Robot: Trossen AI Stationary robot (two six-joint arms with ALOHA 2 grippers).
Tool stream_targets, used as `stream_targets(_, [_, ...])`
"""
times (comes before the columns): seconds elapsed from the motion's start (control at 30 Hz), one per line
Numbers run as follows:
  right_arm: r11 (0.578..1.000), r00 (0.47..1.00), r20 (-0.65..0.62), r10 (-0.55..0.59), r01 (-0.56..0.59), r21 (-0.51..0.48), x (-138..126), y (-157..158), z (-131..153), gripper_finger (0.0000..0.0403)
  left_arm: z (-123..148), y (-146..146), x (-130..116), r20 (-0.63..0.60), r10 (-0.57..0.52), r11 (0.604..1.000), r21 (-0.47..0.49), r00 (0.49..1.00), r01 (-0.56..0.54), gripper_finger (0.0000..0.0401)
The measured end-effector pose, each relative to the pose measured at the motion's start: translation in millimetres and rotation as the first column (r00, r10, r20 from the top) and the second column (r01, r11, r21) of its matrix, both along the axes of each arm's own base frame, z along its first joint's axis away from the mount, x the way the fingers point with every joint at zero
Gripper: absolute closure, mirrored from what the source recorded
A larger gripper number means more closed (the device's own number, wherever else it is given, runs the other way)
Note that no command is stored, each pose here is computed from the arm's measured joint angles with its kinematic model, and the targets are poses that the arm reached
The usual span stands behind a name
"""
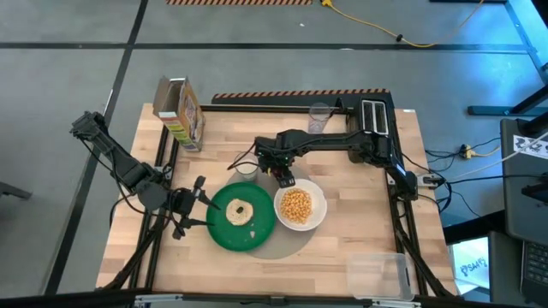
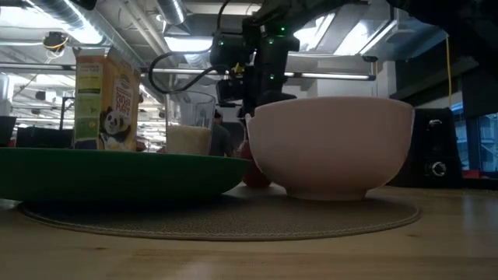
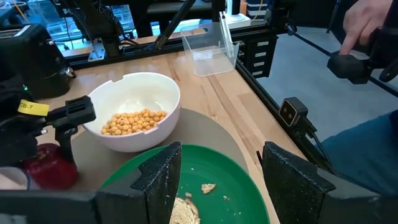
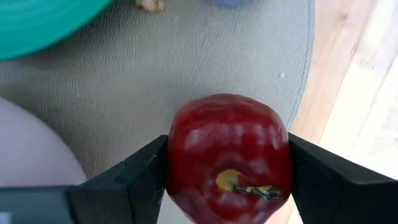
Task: Arrange a breakfast setting
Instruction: Put the red apple on the grey tablemat to the top left of the white bowl
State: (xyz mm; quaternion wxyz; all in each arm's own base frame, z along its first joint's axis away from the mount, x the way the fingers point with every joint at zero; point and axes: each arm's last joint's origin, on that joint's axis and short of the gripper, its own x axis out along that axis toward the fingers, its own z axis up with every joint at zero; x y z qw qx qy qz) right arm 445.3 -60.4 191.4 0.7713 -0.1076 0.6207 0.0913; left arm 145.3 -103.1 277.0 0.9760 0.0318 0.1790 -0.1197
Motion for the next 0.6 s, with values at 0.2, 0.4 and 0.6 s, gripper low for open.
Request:
stream_targets(0.2, [1.0, 1.0, 0.011, 0.001, -0.001, -0.009, 1.1, -0.3, 0.2, 0.0141, 0.0, 0.0, 0.0, 0.0, 0.0, 1.0, 0.0, 1.0, 0.0, 0.019])
stream_targets(0.4, [1.0, 1.0, 0.012, 0.002, -0.002, -0.003, 1.1, -0.5, 0.0, 0.0141, 0.0, 0.0, 0.0, 0.0, 0.0, 1.0, 0.0, 1.0, 0.0, 0.019])
stream_targets(0.6, [1.0, 1.0, 0.012, 0.004, -0.004, 0.006, 1.2, -0.3, -0.3, 0.0141, 0.0, 0.0, 0.0, 0.0, 0.0, 1.0, 0.0, 1.0, 0.0, 0.019])
